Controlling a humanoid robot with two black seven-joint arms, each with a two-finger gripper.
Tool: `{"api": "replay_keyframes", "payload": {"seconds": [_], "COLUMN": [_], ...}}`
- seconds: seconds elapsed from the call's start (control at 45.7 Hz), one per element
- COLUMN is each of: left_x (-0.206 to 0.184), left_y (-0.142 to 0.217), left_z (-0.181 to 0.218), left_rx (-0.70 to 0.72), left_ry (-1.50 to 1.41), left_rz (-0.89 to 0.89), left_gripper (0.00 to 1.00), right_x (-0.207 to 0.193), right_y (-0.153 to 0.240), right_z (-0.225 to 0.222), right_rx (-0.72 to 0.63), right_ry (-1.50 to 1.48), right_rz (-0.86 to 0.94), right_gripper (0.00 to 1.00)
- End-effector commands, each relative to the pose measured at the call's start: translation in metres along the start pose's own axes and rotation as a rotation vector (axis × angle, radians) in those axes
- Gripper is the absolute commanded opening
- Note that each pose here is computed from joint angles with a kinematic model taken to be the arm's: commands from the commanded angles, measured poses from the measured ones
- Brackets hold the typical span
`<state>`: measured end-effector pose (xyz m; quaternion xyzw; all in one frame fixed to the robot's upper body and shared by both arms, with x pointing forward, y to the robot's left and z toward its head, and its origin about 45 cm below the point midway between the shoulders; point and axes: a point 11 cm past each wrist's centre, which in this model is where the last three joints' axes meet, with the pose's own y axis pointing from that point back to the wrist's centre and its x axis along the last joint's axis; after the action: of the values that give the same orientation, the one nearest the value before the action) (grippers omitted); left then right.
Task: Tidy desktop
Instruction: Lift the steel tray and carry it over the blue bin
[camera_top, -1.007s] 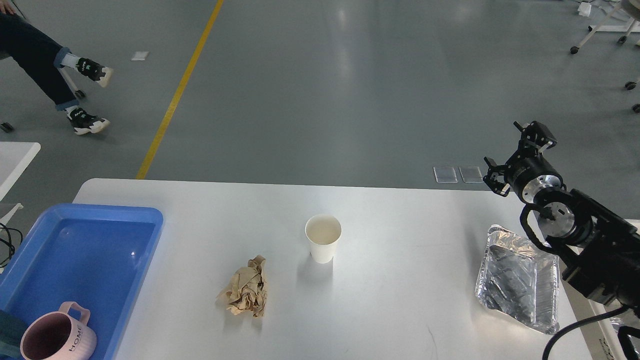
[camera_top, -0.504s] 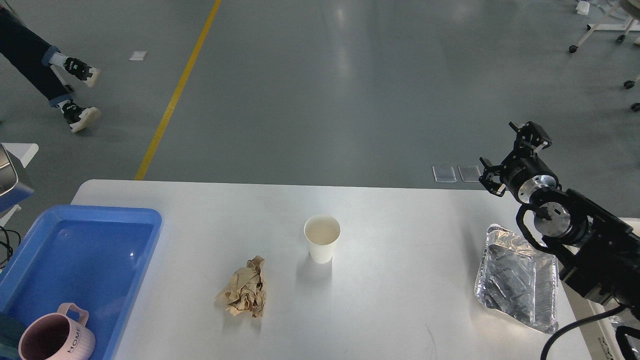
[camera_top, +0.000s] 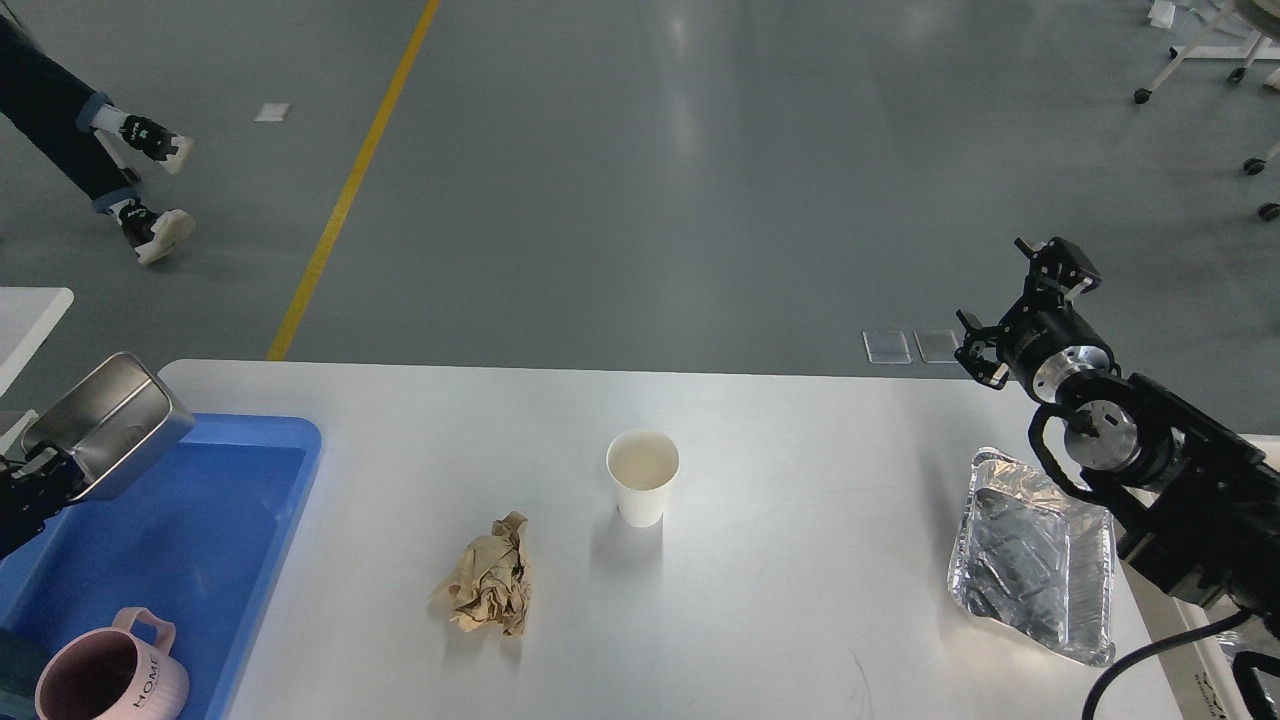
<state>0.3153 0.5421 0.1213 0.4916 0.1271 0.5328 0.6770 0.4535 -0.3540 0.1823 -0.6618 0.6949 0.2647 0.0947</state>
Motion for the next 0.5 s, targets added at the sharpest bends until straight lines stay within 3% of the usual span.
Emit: {"api": "replay_keyframes", "payload": {"seconds": [0.0, 0.482], "left_x": [-0.013, -0.028], "left_y": [-0.011, -0.024], "left_z": [-0.007, -0.016], "left_rx": [0.016, 0.049], "left_ry": [0.019, 0.023], "left_rz": [0.003, 0.008], "left_gripper": [0.0, 0.0], "right_x": [0.0, -0.002], "right_y": [0.0, 0.0], "right_z": [0.001, 0.0], "right_rx": [-0.001, 0.0], "right_ry": [0.0, -0.002], "right_rz": [0.001, -0.005], "right_gripper": [1.0, 1.0]}}
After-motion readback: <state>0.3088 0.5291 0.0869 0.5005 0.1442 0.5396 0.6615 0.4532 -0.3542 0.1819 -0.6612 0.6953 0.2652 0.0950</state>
